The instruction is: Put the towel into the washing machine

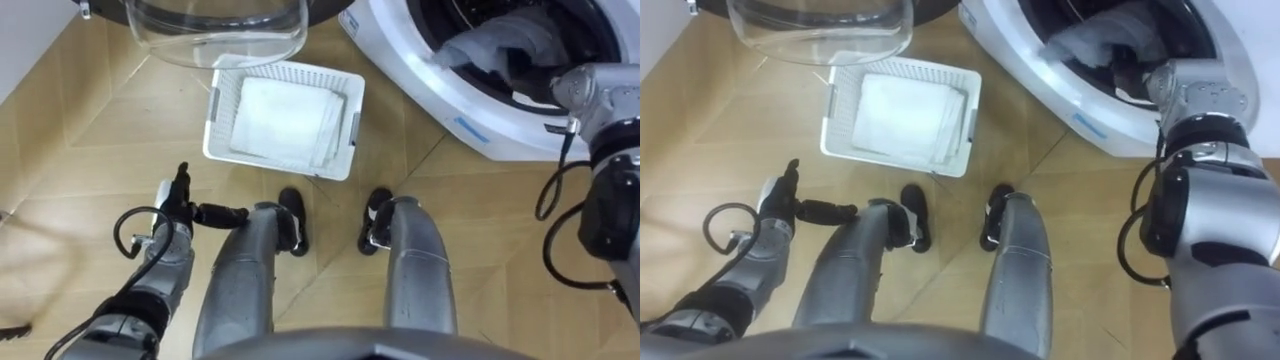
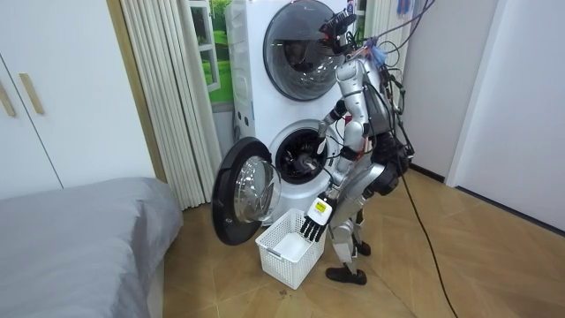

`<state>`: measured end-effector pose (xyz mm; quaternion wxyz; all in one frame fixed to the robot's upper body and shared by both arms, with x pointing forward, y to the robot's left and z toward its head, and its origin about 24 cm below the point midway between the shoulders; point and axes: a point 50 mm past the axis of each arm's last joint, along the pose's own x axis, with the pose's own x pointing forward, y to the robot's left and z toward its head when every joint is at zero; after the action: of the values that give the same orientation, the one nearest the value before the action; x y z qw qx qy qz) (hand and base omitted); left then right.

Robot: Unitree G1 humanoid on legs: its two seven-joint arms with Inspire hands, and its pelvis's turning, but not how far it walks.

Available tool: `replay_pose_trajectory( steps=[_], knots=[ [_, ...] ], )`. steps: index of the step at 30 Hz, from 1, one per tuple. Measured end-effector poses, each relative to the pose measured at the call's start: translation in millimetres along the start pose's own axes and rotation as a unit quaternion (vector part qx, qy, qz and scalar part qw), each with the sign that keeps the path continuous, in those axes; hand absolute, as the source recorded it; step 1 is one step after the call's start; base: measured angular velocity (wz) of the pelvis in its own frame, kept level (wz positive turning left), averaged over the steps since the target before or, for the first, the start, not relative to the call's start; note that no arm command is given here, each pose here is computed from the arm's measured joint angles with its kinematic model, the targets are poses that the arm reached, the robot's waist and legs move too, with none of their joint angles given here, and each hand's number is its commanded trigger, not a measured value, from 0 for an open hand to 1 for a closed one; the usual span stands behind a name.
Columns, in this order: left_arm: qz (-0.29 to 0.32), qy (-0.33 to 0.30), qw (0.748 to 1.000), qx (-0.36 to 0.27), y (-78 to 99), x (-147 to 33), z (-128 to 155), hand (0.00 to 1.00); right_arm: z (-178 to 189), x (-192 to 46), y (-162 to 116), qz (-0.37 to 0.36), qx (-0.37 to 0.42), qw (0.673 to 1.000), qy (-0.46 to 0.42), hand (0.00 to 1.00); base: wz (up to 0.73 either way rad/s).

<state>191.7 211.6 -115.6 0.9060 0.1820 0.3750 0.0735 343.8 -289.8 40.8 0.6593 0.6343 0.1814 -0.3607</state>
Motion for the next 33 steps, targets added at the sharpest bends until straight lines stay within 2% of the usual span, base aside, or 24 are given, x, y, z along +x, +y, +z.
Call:
replay_pose_trajectory(
  steps=[9,13,17,23,27,28,29,33],
  knots=[
    [-0.009,0.020,1.000,0.011,-2.3,-0.8,-9,0.00,3,3,-11,-0.018,0.017,1.000,-0.009,0.00,0.00],
    [-0.025,0.038,0.999,0.013,-4.4,-1.7,-17,0.00,14,8,-36,-0.021,0.029,0.999,-0.035,0.00,-0.07],
    [-0.029,0.050,0.998,0.004,1.5,0.2,-19,0.00,22,11,-63,-0.022,0.035,0.998,-0.052,0.00,0.08],
    [-0.038,0.083,0.996,0.001,4.2,-5.0,-39,0.00,29,11,-132,-0.044,0.017,0.996,-0.073,0.00,0.04],
    [-0.034,0.124,0.992,0.001,7.7,-18.0,-69,0.00,27,-2,-211,-0.083,0.001,0.994,-0.077,0.00,-0.04],
    [-0.034,0.138,0.990,0.001,8.2,-23.5,-79,0.00,26,-9,-236,-0.103,-0.019,0.992,-0.073,0.00,-0.12],
    [-0.033,0.142,0.989,-0.001,8.5,-25.5,-83,0.00,24,-12,-247,-0.110,-0.030,0.991,-0.068,0.00,-0.11],
    [-0.036,0.169,0.985,-0.003,9.7,-39.2,-105,0.00,18,-38,-306,-0.165,-0.156,0.973,-0.034,0.00,-0.04]
  ],
)
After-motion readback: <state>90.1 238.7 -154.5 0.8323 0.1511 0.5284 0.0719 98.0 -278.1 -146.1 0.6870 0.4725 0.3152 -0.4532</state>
